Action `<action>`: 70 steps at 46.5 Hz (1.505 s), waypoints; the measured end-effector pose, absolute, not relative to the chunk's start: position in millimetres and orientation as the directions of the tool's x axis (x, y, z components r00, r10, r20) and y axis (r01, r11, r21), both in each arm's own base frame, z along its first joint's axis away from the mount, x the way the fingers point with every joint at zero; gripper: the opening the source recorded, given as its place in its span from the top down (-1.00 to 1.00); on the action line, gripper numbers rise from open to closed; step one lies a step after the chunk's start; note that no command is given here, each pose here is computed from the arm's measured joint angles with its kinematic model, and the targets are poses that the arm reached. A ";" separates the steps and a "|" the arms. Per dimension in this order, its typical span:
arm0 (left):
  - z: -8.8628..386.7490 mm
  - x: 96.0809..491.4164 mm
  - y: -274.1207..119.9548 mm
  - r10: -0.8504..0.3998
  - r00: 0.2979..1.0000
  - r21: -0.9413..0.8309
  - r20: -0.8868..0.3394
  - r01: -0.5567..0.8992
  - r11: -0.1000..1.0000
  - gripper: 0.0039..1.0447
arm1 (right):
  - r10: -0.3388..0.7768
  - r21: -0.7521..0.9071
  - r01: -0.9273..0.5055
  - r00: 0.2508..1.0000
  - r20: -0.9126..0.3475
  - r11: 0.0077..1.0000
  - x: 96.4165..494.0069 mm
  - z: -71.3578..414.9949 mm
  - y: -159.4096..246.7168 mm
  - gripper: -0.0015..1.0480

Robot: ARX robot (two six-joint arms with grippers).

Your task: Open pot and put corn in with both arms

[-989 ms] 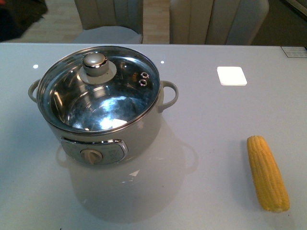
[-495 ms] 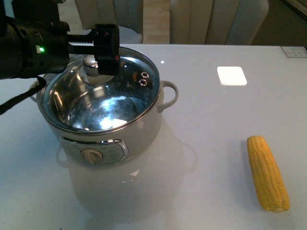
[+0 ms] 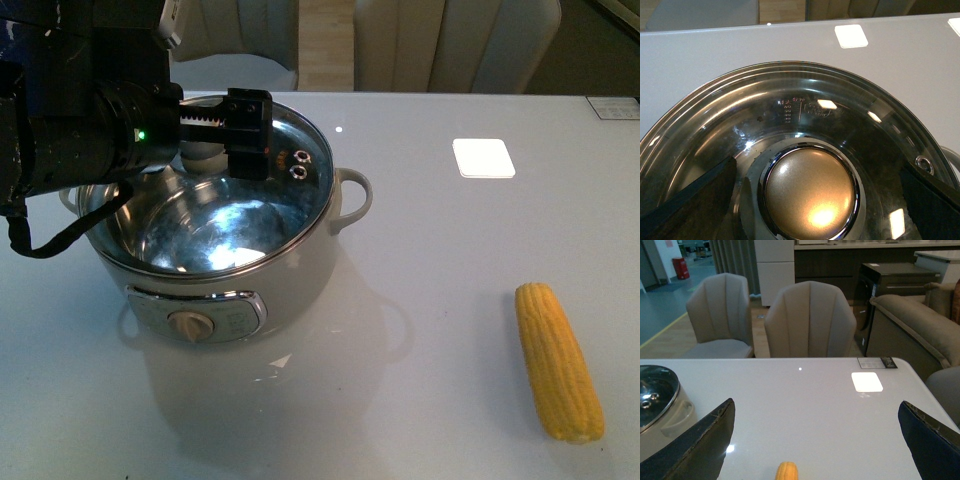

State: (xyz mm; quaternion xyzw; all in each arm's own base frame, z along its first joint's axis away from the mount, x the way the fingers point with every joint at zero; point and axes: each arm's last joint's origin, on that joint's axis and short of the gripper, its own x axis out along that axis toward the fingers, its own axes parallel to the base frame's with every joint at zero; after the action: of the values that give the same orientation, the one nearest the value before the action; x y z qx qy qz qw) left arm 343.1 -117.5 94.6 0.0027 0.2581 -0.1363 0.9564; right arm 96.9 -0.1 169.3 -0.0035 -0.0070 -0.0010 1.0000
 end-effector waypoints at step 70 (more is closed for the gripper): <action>104.6 344.2 -116.7 -0.190 0.834 0.005 -0.518 0.225 0.974 0.13 | -0.002 -0.007 0.002 1.000 0.014 1.000 96.9 169.3 -0.1 -0.83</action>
State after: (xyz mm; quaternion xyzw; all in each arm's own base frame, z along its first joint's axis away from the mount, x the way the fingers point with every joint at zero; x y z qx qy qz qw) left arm 344.2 -116.7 104.6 0.0328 0.2669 -0.1084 0.9570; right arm 96.9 -0.1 169.3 -0.0035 -0.0070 -0.0010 1.0000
